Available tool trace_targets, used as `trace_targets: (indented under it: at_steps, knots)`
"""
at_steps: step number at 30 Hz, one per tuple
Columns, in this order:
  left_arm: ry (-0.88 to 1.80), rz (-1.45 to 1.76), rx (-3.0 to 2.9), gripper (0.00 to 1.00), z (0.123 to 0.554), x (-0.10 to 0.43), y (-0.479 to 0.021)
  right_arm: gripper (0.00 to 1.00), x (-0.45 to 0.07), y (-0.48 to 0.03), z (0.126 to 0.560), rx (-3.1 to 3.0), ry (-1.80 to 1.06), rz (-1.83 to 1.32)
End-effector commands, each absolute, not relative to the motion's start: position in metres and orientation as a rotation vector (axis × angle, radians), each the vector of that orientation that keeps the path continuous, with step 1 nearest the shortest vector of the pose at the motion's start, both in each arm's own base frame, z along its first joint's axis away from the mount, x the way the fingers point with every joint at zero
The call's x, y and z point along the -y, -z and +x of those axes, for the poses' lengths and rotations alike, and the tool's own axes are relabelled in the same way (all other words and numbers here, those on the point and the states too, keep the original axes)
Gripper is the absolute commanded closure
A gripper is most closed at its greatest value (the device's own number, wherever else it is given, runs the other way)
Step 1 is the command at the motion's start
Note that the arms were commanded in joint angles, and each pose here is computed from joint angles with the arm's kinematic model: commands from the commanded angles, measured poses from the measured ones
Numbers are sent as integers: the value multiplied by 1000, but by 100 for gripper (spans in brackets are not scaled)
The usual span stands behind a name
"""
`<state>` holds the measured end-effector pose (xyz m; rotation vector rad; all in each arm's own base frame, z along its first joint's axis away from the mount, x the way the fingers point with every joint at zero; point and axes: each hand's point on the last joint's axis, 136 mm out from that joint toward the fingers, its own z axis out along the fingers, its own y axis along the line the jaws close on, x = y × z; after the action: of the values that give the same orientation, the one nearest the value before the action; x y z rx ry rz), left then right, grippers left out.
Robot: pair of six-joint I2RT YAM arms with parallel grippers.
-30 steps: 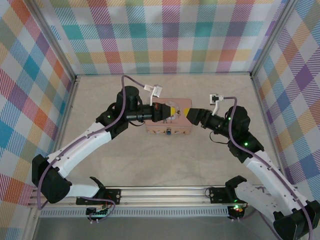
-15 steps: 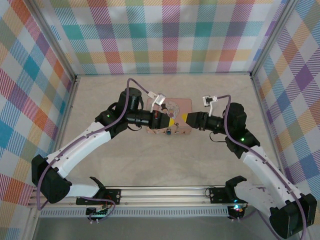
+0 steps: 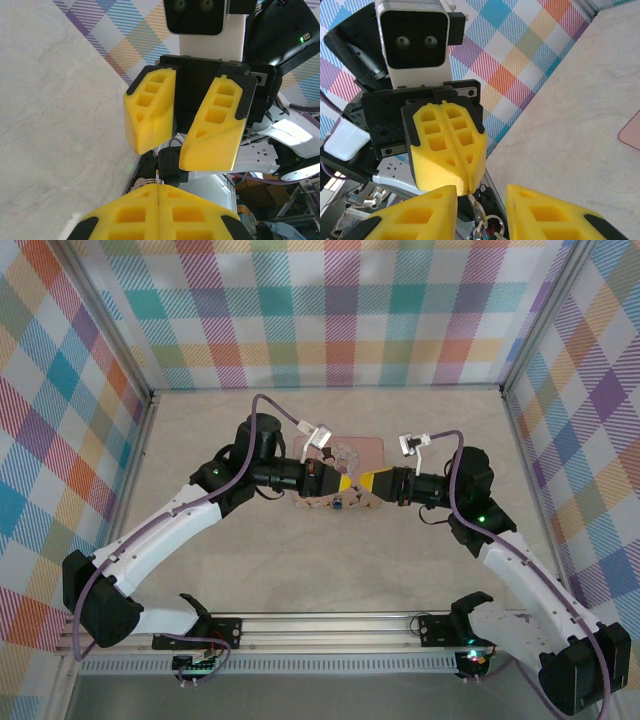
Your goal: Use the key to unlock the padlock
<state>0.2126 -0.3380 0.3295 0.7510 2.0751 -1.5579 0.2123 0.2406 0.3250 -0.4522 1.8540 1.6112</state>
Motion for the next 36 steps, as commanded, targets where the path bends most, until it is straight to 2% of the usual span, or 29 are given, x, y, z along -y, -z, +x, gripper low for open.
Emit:
trace_targets:
  at_steps: [1,3,6,8,19,24,36]
  knots:
    - [1574,766,-1999,100,211,336,-346,70,-243,-328,205,-1831,-1639,-515]
    - [1572,762,-2002,100,212,336,-345,69,-245,-327,204,-1837,-1646,-526]
    - [1578,756,-1999,100,213,338,-345,58,-246,-324,204,-1859,-1639,-528]
    - [1583,753,-1996,100,214,338,-346,58,-247,-324,203,-1863,-1639,-536]
    - [1584,750,-2003,100,217,340,-344,82,-249,-328,202,-1854,-1636,-561]
    - [1580,748,-2006,100,217,341,-343,99,-249,-330,198,-1841,-1648,-586]
    - [1580,747,-2011,100,220,343,-342,100,-250,-334,190,-1815,-1644,-636]
